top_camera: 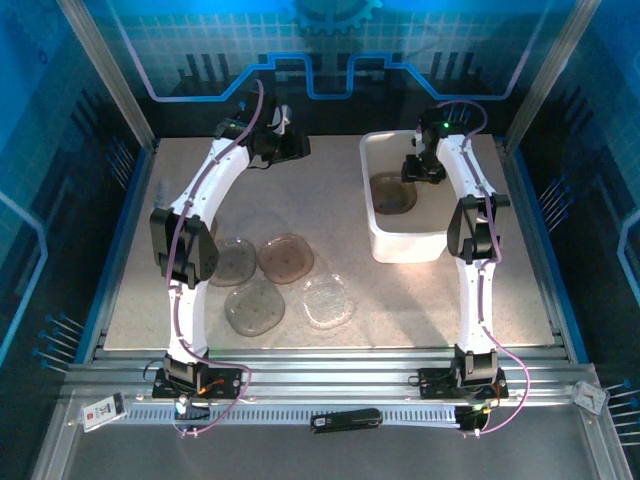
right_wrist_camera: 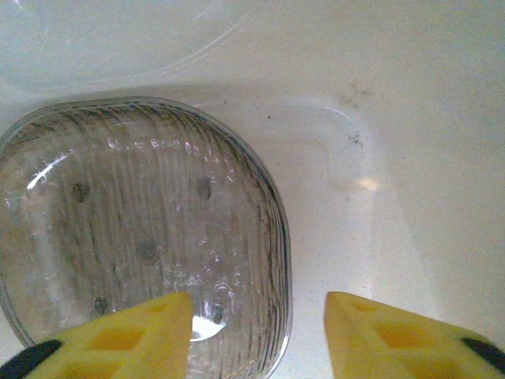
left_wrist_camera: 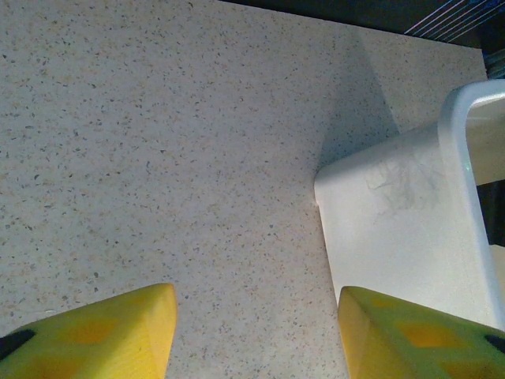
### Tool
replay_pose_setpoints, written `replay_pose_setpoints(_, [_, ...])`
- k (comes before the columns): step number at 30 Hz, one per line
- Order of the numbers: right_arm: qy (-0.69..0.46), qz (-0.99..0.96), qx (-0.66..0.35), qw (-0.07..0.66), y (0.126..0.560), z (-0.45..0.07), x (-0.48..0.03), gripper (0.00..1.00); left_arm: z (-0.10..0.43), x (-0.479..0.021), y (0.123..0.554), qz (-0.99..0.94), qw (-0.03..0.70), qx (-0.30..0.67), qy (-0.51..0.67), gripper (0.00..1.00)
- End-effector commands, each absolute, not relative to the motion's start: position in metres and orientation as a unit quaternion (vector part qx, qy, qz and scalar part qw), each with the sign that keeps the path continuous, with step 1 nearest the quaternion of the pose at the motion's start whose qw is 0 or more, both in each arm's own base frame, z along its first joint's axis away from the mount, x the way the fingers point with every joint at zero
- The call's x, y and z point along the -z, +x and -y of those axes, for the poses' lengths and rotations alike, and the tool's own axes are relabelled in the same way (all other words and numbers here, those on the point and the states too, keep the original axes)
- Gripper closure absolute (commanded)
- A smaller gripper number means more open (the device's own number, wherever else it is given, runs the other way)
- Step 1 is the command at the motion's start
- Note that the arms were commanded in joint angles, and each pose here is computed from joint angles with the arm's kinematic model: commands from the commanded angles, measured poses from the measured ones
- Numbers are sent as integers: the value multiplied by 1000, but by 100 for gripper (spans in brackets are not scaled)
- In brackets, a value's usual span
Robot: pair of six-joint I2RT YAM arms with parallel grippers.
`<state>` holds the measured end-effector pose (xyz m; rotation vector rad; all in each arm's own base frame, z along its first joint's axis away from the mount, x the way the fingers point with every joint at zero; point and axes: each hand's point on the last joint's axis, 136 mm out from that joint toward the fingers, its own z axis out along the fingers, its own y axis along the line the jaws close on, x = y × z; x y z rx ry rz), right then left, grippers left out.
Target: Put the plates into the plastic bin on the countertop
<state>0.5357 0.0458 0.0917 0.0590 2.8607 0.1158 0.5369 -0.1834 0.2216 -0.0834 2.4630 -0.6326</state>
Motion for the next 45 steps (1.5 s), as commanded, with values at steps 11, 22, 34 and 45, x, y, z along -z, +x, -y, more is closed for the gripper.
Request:
replay_pose_setpoints(11, [-9, -977, -50, 209, 539, -73, -169, 40, 168, -215, 509, -941, 260, 216, -27, 43])
replay_pose_setpoints(22, [-21, -958, -63, 279, 486, -89, -244, 42, 156, -192, 446, -957, 197, 212, -26, 42])
replay_pose_setpoints(34, [-7, -950, -102, 296, 380, -94, -228, 43, 185, -160, 368, -963, 128, 219, 89, 43])
replay_pose_setpoints(45, [2, -944, -120, 306, 311, -87, -215, 42, 249, -121, 312, -947, 70, 179, 258, 45])
